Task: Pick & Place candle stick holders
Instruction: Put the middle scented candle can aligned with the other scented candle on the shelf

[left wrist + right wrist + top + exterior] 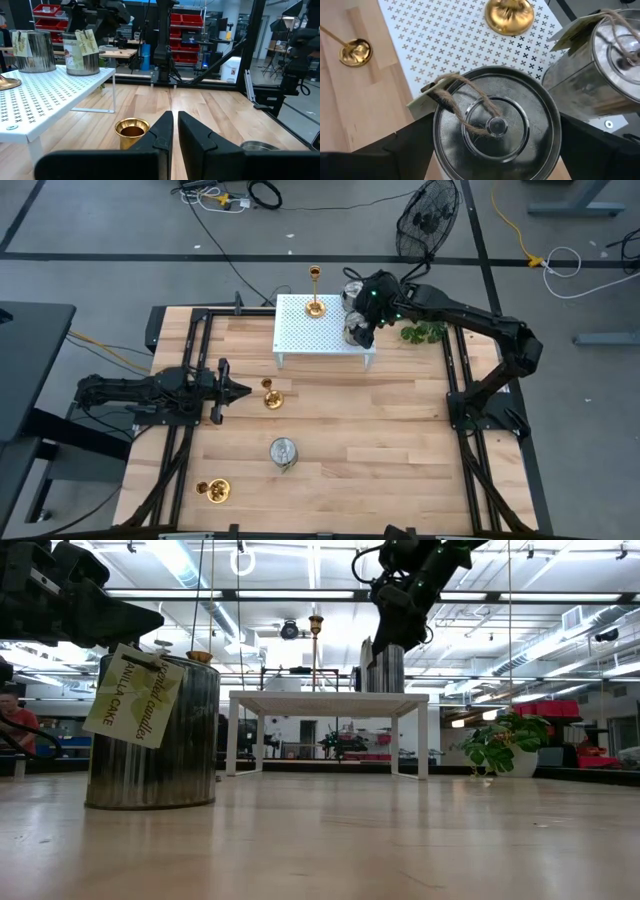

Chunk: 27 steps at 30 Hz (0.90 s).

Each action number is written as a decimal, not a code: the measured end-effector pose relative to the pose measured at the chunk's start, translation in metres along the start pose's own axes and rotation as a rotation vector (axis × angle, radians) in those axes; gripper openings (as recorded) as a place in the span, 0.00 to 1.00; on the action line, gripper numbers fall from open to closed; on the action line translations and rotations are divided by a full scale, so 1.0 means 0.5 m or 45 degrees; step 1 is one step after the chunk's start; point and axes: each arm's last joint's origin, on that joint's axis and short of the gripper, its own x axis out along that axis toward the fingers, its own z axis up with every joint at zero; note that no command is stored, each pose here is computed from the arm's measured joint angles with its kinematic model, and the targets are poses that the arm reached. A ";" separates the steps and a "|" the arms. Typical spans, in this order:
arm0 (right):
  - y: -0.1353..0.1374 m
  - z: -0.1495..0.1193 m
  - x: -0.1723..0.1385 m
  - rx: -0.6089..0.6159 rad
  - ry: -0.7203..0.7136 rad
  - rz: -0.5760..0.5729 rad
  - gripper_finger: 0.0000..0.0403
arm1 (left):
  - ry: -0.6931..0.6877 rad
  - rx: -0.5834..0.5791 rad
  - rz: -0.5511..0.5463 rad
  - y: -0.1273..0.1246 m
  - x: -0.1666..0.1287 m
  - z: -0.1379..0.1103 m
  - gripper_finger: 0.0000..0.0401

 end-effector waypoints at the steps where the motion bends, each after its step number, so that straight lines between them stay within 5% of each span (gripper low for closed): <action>1: -0.001 0.000 0.000 0.002 -0.001 -0.001 0.89 | 0.000 0.000 0.000 0.000 0.000 0.000 0.08; 27: -0.019 0.002 0.003 0.060 -0.020 -0.031 0.89 | 0.001 0.000 0.000 0.000 0.000 0.000 0.08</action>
